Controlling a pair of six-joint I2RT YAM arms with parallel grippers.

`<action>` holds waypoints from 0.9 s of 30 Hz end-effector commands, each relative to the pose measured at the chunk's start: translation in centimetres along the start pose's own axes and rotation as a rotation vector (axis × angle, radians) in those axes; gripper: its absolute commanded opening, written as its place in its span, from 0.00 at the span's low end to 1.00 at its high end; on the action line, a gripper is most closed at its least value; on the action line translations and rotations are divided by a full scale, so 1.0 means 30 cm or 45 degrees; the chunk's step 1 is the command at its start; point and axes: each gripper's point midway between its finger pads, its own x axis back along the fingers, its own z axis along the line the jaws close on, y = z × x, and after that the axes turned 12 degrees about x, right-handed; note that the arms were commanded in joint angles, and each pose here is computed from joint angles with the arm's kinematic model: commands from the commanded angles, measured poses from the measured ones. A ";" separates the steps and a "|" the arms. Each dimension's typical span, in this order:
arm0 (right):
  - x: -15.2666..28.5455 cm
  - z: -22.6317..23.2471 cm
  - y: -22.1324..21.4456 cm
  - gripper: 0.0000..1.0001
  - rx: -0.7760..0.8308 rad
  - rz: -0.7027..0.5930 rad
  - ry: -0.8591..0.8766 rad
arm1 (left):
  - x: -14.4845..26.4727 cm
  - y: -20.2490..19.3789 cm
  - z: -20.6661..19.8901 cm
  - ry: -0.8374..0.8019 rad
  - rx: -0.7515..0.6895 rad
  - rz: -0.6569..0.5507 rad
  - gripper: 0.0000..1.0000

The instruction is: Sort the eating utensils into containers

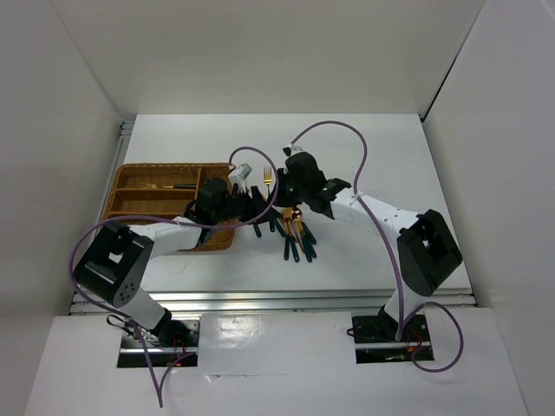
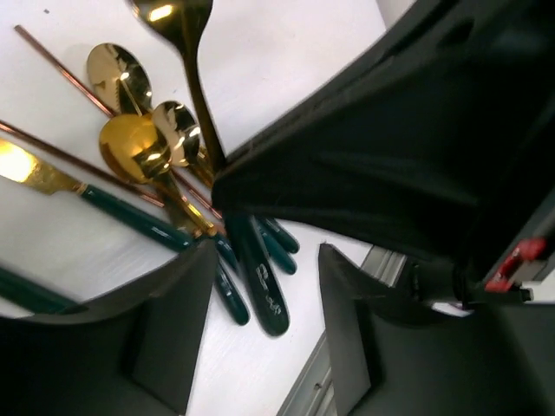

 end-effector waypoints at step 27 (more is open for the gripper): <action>0.343 -0.133 0.255 0.65 0.040 -0.433 -0.070 | 0.386 0.508 0.293 0.558 0.454 -0.961 0.17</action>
